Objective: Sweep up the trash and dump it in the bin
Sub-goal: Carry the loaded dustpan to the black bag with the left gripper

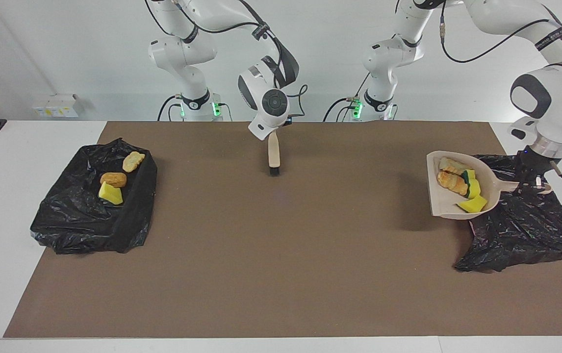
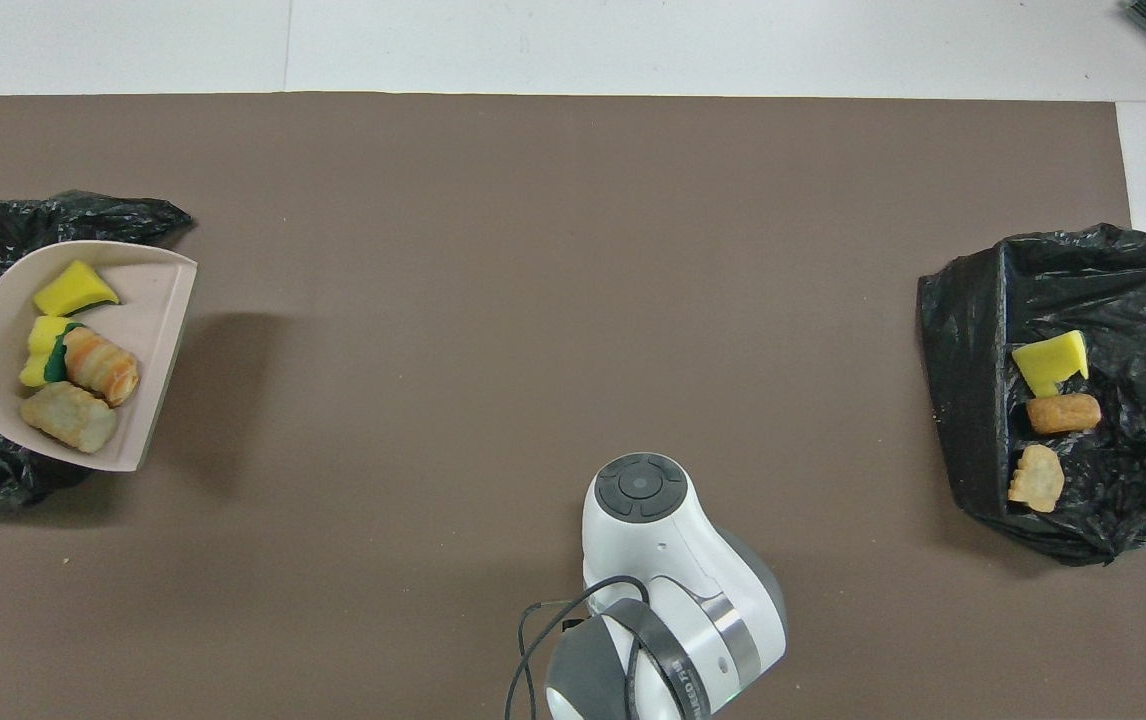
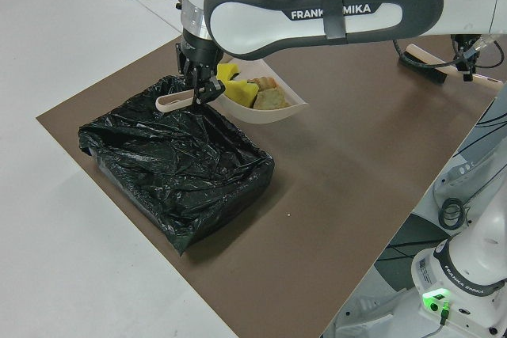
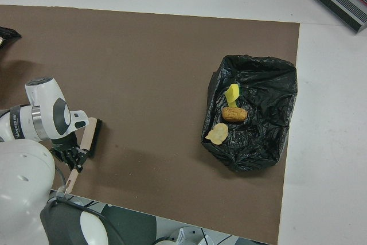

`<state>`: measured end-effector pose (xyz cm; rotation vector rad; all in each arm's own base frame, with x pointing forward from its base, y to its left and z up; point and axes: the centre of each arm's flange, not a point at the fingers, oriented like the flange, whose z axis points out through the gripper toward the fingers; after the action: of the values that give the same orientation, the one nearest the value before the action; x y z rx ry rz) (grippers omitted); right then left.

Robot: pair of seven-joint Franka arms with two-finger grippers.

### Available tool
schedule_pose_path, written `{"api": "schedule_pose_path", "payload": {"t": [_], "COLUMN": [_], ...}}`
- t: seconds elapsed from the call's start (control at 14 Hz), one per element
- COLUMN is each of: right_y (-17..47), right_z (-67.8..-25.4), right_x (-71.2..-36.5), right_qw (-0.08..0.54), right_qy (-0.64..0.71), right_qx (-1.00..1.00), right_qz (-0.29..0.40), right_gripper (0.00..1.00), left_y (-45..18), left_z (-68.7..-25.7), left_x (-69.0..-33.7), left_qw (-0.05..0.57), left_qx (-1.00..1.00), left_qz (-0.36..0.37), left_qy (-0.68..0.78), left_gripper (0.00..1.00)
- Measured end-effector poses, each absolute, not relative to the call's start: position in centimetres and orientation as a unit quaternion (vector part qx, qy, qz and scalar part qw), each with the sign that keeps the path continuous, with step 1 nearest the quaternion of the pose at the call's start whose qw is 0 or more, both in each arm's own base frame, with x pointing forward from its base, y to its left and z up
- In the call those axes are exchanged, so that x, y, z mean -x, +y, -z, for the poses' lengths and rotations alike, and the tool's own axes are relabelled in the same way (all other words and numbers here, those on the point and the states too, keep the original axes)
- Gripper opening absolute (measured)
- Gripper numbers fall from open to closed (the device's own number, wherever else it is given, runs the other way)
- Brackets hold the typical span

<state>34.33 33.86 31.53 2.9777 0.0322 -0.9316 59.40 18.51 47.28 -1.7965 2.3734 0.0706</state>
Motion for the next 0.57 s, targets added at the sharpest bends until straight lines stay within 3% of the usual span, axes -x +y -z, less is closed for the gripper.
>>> {"api": "schedule_pose_path", "payload": {"t": [0.14, 0.29, 0.36, 0.43, 0.57], "right_y": [33.9, 34.0, 34.1, 34.3, 35.1], "right_z": [-31.3, -31.2, -31.2, -31.4, -32.6], "right_x": [-34.8, -35.3, -35.5, -35.8, -37.1], "right_qw": [0.002, -0.006, -0.008, -0.012, -0.028], "right_qy": [0.006, 0.002, 0.001, 0.001, 0.001], "right_qx": [-0.958, -0.962, -0.962, -0.963, -0.967], "right_qz": [0.285, 0.275, 0.274, 0.271, 0.253], "right_gripper": [0.26, 0.41, 0.41, 0.47, 0.68], "left_y": [22.4, 25.1, 26.3, 27.2, 28.2], "left_z": [-47.9, -48.3, -48.6, -49.1, -50.1], "left_x": [-58.3, -57.3, -56.9, -56.7, -57.1], "left_qw": [0.086, 0.090, 0.094, 0.100, 0.131], "left_qx": [0.620, 0.638, 0.645, 0.649, 0.650], "left_qz": [-0.023, -0.023, -0.023, -0.027, -0.070], "left_qy": [0.779, 0.764, 0.758, 0.754, 0.745], "left_gripper": [0.31, 0.31, 0.31, 0.31, 0.31]}}
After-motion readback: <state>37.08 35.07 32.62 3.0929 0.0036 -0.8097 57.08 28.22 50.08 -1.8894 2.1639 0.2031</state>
